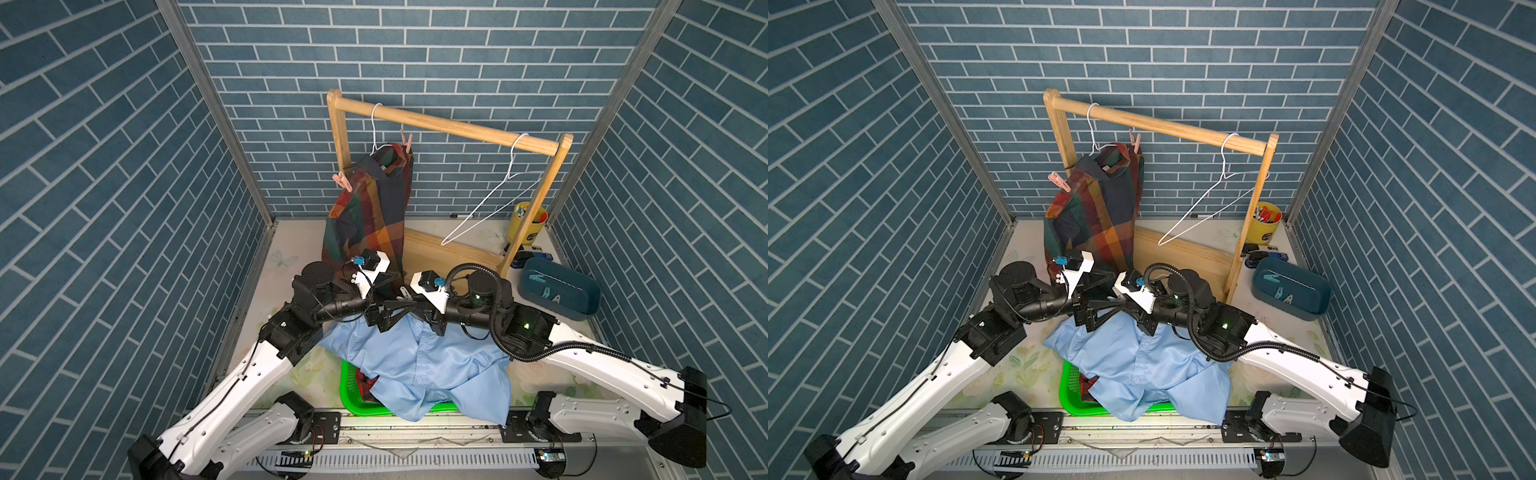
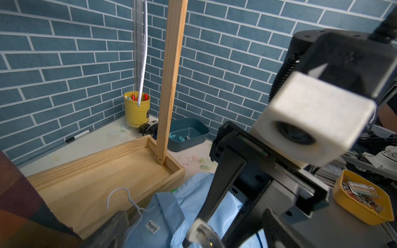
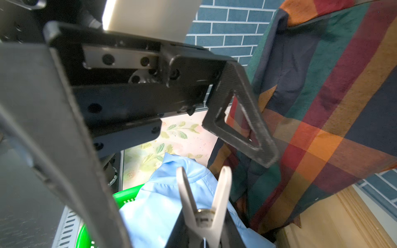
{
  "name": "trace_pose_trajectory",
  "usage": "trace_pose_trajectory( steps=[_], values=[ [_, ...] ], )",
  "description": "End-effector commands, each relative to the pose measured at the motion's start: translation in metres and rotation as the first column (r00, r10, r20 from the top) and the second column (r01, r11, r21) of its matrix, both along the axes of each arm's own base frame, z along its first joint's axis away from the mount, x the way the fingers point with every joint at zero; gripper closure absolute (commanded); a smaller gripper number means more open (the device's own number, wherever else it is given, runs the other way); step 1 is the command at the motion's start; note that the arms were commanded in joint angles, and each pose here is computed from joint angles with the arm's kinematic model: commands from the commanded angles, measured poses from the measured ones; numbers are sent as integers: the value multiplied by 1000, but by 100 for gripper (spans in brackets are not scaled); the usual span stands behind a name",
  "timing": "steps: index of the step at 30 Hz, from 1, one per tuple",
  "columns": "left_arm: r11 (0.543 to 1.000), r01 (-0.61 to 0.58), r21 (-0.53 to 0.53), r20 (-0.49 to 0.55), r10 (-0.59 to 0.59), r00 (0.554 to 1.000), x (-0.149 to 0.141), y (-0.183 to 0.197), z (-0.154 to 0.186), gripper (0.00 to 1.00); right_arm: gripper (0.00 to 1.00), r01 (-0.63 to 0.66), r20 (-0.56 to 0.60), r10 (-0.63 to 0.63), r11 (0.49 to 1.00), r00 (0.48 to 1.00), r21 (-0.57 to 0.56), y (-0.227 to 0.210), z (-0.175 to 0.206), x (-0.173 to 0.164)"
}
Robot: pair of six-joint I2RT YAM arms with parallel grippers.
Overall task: Remove the clothespins securing long-sleeve shirts to the hanger
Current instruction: Place the clamp in the storage box.
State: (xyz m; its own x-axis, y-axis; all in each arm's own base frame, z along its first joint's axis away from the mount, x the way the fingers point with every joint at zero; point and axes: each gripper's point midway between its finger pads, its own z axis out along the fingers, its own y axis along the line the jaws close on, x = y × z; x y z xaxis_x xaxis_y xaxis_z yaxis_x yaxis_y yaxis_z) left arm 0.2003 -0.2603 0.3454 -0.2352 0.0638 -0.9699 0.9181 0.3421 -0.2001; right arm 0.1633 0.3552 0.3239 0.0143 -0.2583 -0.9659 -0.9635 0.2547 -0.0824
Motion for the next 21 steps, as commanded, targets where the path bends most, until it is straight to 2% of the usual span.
trace_pose_trajectory(
  steps=[1,8,11,13,17,20,21],
  values=[
    [999,-32,28,51,31,998,-3,12,13,0,100,47,40,-50,996,998,82,-18,30,0],
    [995,-98,-4,108,98,989,-8,33,45,0,100,203,6,-204,976,979,81,-66,33,3],
    [989,-149,3,87,148,985,0,37,44,0,100,339,-17,-338,937,941,81,-103,31,9],
    [983,-184,22,50,183,982,9,37,36,0,100,462,-27,-461,885,887,61,-135,27,16],
    [970,-232,71,-41,235,971,30,33,20,0,100,697,-43,-696,716,717,47,-213,27,21],
    [946,-300,122,-98,312,945,51,33,7,0,100,842,-70,-840,538,539,34,-271,15,20],
    [943,-299,144,-114,316,942,55,31,3,0,100,890,-87,-886,454,455,34,-292,10,19]
  ],
)
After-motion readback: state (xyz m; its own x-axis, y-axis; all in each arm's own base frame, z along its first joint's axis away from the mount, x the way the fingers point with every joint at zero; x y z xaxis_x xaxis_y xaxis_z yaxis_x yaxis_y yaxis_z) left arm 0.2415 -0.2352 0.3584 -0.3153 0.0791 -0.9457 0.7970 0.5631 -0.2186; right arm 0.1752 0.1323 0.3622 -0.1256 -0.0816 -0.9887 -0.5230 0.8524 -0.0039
